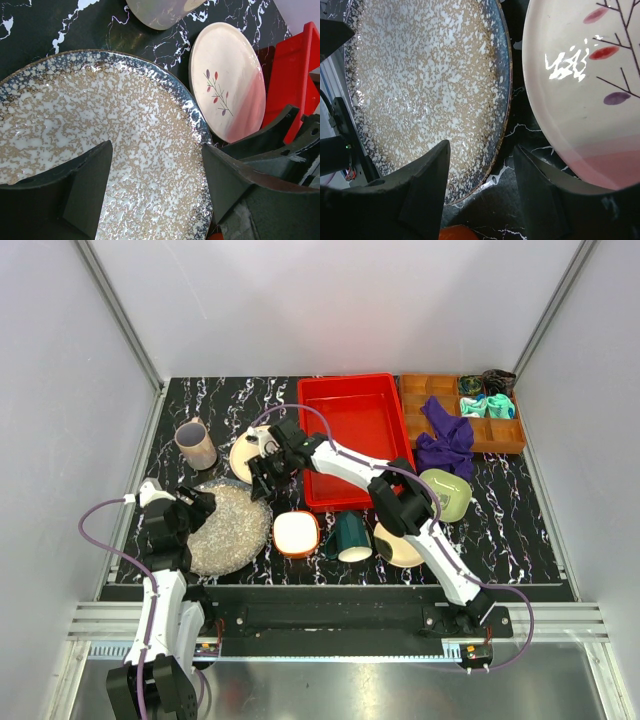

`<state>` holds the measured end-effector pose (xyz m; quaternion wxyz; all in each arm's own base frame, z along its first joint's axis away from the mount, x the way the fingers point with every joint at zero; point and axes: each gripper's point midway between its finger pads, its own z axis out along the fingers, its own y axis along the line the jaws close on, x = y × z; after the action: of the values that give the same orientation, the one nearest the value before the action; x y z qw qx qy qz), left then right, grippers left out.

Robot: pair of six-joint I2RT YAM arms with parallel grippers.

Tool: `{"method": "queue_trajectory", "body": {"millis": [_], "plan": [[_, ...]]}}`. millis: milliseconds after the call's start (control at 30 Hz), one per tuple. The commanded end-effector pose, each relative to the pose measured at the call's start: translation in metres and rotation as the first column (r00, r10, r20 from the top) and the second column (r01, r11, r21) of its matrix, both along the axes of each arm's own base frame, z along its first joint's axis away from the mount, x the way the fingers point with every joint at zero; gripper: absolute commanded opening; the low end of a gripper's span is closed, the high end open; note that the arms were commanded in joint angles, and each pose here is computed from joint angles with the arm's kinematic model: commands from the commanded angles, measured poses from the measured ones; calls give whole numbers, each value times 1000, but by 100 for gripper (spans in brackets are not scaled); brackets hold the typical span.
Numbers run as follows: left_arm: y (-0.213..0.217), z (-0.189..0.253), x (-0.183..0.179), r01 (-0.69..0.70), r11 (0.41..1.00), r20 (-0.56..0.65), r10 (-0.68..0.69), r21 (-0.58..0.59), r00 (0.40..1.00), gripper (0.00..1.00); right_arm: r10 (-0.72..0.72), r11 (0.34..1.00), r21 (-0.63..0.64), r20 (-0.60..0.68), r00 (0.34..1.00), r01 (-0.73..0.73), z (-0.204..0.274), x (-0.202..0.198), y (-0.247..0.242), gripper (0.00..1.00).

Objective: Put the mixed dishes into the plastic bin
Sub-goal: Pick up the plate at the center of the board.

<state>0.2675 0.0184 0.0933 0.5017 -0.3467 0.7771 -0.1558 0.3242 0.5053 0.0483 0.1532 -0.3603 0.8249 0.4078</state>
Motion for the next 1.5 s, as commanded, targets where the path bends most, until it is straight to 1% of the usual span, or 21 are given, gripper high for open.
{"method": "queue_trajectory", "body": {"millis": [0, 433, 667, 833, 933, 967, 1067, 1167, 1200, 1467], "plan": [[5, 12, 5, -8, 999, 39, 7, 31, 999, 76, 24, 999, 36, -23, 999, -23, 8, -2, 8, 61], [4, 12, 4, -8, 1000, 42, 7, 26, 999, 76, 37, 999, 28, -56, 998, -35, -6, -5, 10, 54], [5, 12, 2, -12, 999, 41, 11, 31, 999, 76, 40, 999, 20, -69, 997, -39, -14, -7, 11, 46], [5, 12, 2, -13, 999, 38, 12, 31, 999, 76, 30, 1000, 3, -71, 997, -30, -25, -5, 11, 36], [5, 13, 2, -13, 999, 40, 11, 33, 999, 76, 23, 1000, -6, -71, 997, -24, -29, -3, 9, 27], [5, 12, 2, -11, 999, 39, 10, 32, 999, 76, 21, 1000, -10, -72, 997, -22, -31, -3, 9, 22], [5, 11, 1, -10, 999, 36, 9, 31, 999, 76, 19, 1000, -13, -69, 997, -20, -31, -3, 8, 16], [5, 10, 1, -15, 999, 36, 14, 31, 999, 76, 13, 1000, -16, -67, 998, -14, -31, -2, 9, 5], [5, 11, 1, -13, 999, 39, 12, 32, 999, 76, 11, 1000, -13, -66, 998, -12, -29, -1, 9, 0], [6, 15, 2, -14, 999, 46, 13, 35, 999, 76, 25, 999, 38, -62, 998, -22, -5, 0, 16, 0]]}}
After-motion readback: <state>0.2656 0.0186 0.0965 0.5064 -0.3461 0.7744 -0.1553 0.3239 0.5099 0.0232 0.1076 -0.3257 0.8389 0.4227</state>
